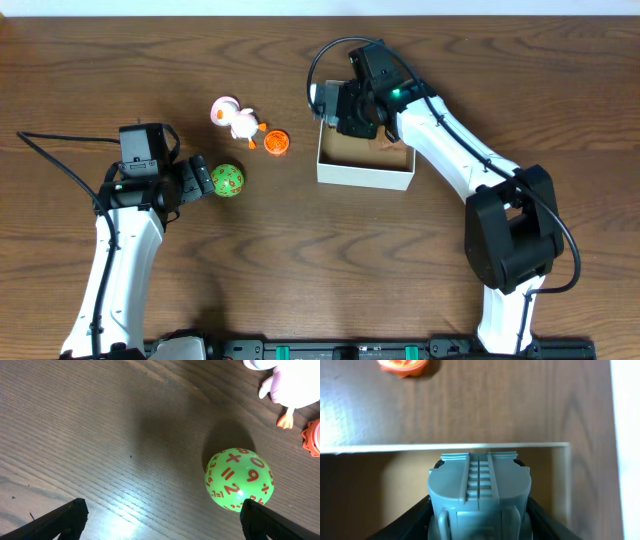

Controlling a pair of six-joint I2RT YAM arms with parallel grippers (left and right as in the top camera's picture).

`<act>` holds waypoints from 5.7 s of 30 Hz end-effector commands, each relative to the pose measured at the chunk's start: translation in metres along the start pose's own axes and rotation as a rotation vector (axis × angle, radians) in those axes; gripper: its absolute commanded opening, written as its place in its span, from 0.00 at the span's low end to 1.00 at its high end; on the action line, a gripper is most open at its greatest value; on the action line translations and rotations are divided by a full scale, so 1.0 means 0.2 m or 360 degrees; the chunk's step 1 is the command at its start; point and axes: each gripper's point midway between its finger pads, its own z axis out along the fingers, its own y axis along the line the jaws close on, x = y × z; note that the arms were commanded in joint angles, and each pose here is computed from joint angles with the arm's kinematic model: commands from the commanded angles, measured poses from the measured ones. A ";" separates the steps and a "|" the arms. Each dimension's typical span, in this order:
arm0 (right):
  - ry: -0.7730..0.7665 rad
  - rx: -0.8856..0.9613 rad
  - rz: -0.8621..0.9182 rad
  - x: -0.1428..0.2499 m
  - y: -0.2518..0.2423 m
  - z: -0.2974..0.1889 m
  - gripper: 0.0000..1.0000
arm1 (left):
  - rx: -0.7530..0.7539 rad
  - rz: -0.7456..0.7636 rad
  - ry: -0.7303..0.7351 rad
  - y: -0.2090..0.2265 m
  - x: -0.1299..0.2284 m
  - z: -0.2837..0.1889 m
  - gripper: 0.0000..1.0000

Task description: Pack container

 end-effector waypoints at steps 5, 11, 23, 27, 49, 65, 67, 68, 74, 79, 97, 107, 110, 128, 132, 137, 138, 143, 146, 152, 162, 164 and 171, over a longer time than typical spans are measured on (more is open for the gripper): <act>-0.0153 0.0183 0.0279 -0.17 -0.14 -0.30 0.99 | 0.0000 -0.0016 -0.0021 0.00 -0.03 -0.02 0.98; -0.0249 0.0286 0.0421 -0.23 -0.18 -0.68 0.99 | -0.0001 -0.0016 -0.0021 0.00 -0.03 -0.01 0.98; -0.0366 0.0471 0.2202 0.46 -0.44 -1.25 0.99 | 0.0001 -0.0016 -0.0022 0.00 -0.03 -0.02 0.98; -0.0293 0.0387 0.2632 0.73 -0.40 -1.26 0.99 | 0.0002 -0.0067 -0.0020 0.00 -0.03 -0.01 0.98; 0.0047 0.0210 0.2872 0.99 -0.29 -0.96 0.99 | 0.0450 0.0066 -0.0001 -0.58 -0.55 0.10 0.98; 0.0096 0.0174 0.2876 0.97 -0.25 -0.94 0.99 | 0.0968 -0.0586 0.0130 -0.59 -0.75 0.45 1.00; 0.0097 0.0174 0.2876 0.97 -0.25 -0.94 0.99 | 0.0973 -0.0610 0.0171 -0.61 -0.73 0.51 0.97; 0.0097 0.0174 0.2876 0.97 -0.25 -0.94 0.99 | 0.0968 -0.0610 0.0186 -0.61 -0.71 0.53 0.97; 0.0104 0.0170 0.2879 0.97 -0.24 -0.94 0.99 | 0.0942 -0.0613 0.0265 -0.63 -0.64 0.63 0.93; 0.0109 0.0167 0.2881 0.97 -0.24 -0.94 0.99 | 0.0925 -0.0616 0.0293 -0.62 -0.61 0.67 0.88; 0.0137 0.0165 0.2890 0.98 -0.22 -0.94 0.99 | 0.0889 -0.0610 0.0389 -0.63 -0.50 0.79 0.40; 0.0159 0.0149 0.2899 0.98 -0.20 -0.94 0.99 | 0.0988 -0.0101 0.0122 -0.71 -0.63 0.50 0.32; 0.0165 0.0144 0.2902 0.98 -0.20 -0.94 0.99 | 0.0971 0.0048 -0.0015 -0.73 -0.70 0.29 0.31; 0.0215 0.0111 0.2924 0.99 -0.16 -0.94 0.99 | 0.1060 0.0953 -0.0416 -1.38 -0.33 -0.61 0.11; 0.0210 0.0114 0.2922 0.99 -0.16 -0.94 0.99 | 0.0993 0.1241 -0.0479 -1.55 -0.19 -0.59 0.11; 0.0212 0.0113 0.2923 0.99 -0.16 -0.94 0.99 | 0.1028 0.1537 -0.0518 -1.76 -0.02 -0.51 0.11; 0.0213 0.0113 0.2923 0.99 -0.16 -0.94 0.99 | 0.1034 0.1576 -0.0526 -1.79 -0.01 -0.48 0.10; 0.0218 0.0109 0.2924 0.98 -0.15 -0.94 0.99 | 0.1047 0.1858 -0.0616 -1.94 0.08 -0.36 0.06; 0.0221 0.0107 0.2925 0.99 -0.15 -0.94 0.99 | 0.1045 0.2020 -0.0651 -1.99 0.14 -0.30 0.06; 0.0221 0.0109 0.2924 0.99 -0.15 -0.94 0.99 | 0.1034 0.2201 -0.0610 -2.02 0.25 -0.21 0.06; 0.0216 0.0111 0.2923 0.99 -0.16 -0.94 0.99 | 0.1006 0.2271 -0.0408 -1.95 0.38 -0.14 0.15; 0.0221 0.0109 0.2925 0.99 -0.15 -0.94 0.99 | 0.1001 0.2276 -0.0387 -1.95 0.39 -0.12 0.26; 0.0232 0.0100 0.2930 0.99 -0.14 -0.94 0.99 | 0.1014 0.2276 -0.0385 -1.95 0.40 -0.12 0.53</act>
